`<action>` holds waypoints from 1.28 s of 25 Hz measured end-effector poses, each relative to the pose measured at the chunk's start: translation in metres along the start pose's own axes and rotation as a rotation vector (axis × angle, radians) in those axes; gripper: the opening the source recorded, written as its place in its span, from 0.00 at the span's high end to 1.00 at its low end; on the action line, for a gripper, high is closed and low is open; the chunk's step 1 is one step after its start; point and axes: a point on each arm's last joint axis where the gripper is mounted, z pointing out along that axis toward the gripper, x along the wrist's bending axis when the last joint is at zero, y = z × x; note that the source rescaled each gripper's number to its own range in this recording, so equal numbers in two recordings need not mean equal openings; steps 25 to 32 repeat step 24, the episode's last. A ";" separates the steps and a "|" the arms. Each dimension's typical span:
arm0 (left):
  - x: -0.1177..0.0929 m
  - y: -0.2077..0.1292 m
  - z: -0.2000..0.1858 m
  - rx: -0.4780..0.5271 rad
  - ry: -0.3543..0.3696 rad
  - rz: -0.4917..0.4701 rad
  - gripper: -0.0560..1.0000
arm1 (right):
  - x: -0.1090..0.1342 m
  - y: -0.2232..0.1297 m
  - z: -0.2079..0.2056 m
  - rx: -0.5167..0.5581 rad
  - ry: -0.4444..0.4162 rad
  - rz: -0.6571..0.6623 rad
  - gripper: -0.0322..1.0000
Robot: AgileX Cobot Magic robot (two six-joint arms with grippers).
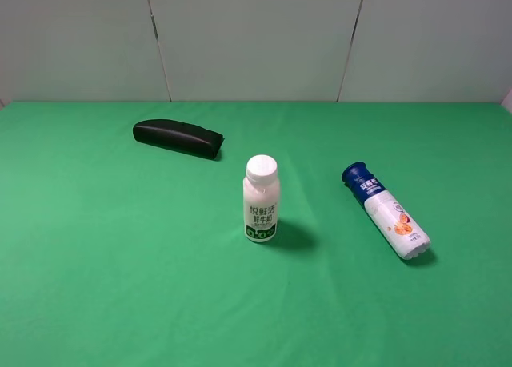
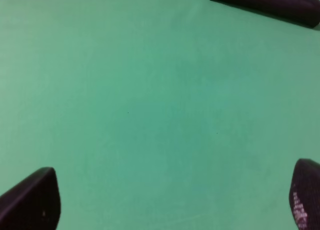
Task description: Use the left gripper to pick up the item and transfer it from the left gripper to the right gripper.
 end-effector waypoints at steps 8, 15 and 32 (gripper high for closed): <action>0.000 0.000 0.000 0.000 0.001 0.000 0.15 | 0.000 0.000 0.000 0.000 0.000 0.000 0.00; 0.000 0.000 0.000 0.000 0.001 0.000 0.15 | 0.000 0.000 0.000 0.000 0.000 0.000 0.00; 0.000 0.000 0.000 0.000 0.001 0.000 0.15 | 0.000 0.000 0.000 0.000 0.000 0.000 0.00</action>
